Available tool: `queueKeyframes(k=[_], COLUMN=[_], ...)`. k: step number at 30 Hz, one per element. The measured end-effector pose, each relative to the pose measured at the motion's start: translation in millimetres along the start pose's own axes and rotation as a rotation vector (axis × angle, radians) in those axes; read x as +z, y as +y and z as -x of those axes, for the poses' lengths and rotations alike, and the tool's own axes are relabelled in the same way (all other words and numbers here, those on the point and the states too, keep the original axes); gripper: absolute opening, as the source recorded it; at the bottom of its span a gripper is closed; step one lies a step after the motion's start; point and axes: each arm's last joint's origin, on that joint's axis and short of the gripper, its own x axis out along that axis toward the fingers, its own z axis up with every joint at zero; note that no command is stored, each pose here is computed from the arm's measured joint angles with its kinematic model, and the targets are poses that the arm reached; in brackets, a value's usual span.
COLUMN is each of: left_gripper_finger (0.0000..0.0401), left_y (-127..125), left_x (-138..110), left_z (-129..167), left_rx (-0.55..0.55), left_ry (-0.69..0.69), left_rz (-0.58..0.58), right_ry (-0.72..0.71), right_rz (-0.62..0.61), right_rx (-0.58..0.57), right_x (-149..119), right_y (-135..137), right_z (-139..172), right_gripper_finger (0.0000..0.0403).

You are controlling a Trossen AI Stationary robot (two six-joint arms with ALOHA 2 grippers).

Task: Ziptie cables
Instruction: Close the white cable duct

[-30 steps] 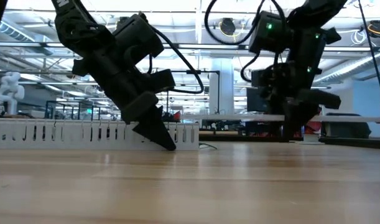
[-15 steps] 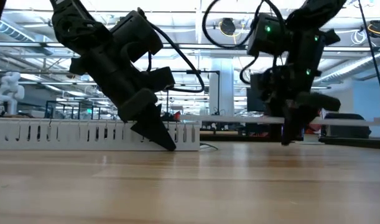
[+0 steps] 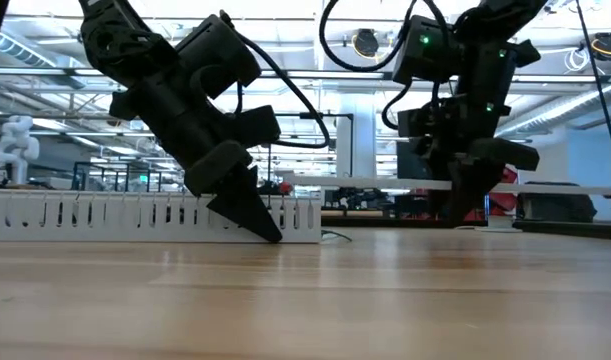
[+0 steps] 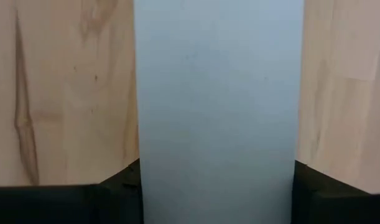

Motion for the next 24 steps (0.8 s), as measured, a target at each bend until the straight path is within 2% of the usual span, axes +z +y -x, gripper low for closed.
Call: queueKeyframes(k=[15, 24], left_gripper_finger=[0.0239, 0.0239], left_y=[0, 0], left_x=[0, -1], left_z=[0, 0], left_rx=[0.001, 0.007], left_ry=[0.001, 0.002], left_rz=[0.003, 0.003], right_ry=[0.051, 0.055], right_rz=[-0.029, -0.028], right_rx=[0.055, 0.002], right_x=[2, 10], right_y=[6, 2], right_z=[-21, -3], right_gripper_finger=[0.0199, 0.0199])
